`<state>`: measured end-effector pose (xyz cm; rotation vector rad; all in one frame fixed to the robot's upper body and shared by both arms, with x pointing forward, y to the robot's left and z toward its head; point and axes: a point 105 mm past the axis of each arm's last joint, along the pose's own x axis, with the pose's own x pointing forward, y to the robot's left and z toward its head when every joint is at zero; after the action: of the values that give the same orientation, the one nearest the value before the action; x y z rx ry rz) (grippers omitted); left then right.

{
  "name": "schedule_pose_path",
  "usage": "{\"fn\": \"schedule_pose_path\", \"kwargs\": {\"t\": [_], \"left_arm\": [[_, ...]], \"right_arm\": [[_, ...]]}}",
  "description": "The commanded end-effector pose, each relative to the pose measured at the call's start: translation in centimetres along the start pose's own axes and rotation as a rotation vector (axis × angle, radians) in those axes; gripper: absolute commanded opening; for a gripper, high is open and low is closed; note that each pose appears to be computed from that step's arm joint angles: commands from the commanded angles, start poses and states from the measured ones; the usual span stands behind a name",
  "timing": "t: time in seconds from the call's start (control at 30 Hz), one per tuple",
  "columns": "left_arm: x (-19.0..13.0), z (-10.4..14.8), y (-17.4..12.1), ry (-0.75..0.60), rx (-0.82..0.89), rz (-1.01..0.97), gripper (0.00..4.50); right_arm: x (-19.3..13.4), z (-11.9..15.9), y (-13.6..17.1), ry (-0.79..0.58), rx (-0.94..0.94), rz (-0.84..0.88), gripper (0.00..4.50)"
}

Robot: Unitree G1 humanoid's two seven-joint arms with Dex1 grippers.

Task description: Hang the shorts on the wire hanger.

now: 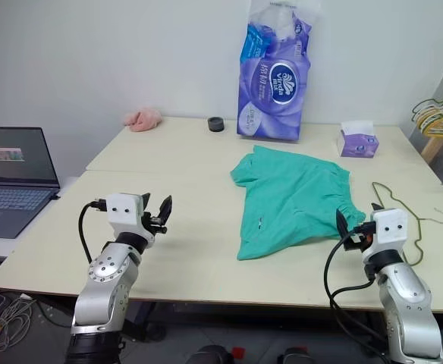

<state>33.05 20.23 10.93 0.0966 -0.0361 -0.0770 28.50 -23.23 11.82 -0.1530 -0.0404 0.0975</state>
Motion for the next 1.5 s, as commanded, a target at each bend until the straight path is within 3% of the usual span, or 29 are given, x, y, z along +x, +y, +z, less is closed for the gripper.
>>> {"fn": "schedule_pose_path", "kwargs": {"t": [0.03, 0.7, 1.5], "left_arm": [[-0.2, 2.3, -0.2, -0.09, 0.033, -0.02, 2.66], [-0.2, 2.5, -0.7, -0.091, 0.059, -0.041, 2.66], [1.4, 3.0, -4.2, -0.099, 0.053, -0.229, 2.66]], "right_arm": [[0.0, 0.8, -0.7, -0.048, -0.012, -0.008, 4.46], [-0.1, 0.4, -1.4, -0.064, -0.034, -0.023, 4.46], [-2.0, -0.1, -2.3, -0.049, 0.0, -0.132, 4.46]]}}
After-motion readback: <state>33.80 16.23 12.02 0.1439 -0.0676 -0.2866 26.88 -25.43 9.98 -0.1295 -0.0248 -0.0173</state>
